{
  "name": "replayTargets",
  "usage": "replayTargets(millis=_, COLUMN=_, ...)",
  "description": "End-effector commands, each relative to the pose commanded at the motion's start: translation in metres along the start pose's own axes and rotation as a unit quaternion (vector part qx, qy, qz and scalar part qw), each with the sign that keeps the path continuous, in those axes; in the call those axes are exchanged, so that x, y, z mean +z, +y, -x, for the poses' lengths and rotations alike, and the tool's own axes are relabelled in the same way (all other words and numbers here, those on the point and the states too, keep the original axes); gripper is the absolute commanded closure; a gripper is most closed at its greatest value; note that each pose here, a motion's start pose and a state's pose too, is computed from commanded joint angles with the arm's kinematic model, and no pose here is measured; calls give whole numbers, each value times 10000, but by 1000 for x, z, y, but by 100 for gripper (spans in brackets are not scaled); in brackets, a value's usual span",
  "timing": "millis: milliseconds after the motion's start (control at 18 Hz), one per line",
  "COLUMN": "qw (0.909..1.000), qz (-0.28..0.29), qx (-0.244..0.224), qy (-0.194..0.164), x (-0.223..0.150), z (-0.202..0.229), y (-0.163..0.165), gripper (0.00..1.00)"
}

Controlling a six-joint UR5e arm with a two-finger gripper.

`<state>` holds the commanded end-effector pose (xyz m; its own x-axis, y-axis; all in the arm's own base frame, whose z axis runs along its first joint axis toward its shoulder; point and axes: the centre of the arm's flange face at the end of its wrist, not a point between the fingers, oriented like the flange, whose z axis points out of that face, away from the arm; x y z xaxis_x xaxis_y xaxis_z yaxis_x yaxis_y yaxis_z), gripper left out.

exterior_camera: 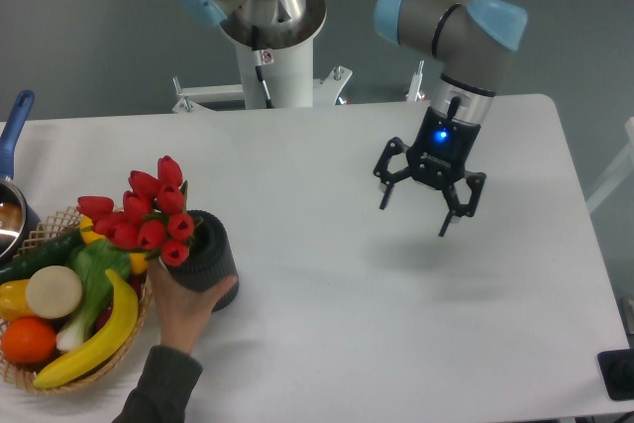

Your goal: Insert the flowers into the vase

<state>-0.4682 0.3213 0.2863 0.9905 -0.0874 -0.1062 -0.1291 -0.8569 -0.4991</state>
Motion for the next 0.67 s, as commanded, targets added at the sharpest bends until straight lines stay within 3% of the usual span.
replayTargets(millis=167, qw=9944, qz=997, qx=94, qy=-351, x=-18, z=0, y=6, gripper=0)
replayTargets(millis=278, qw=9881, qz=1492, qx=153, qy=-333, x=-19, z=-8, y=5, gripper=0)
replayTargets(millis=667, qw=9820, qz=1853, qx=237, qy=-282, x=-14, z=-17, y=0, gripper=0)
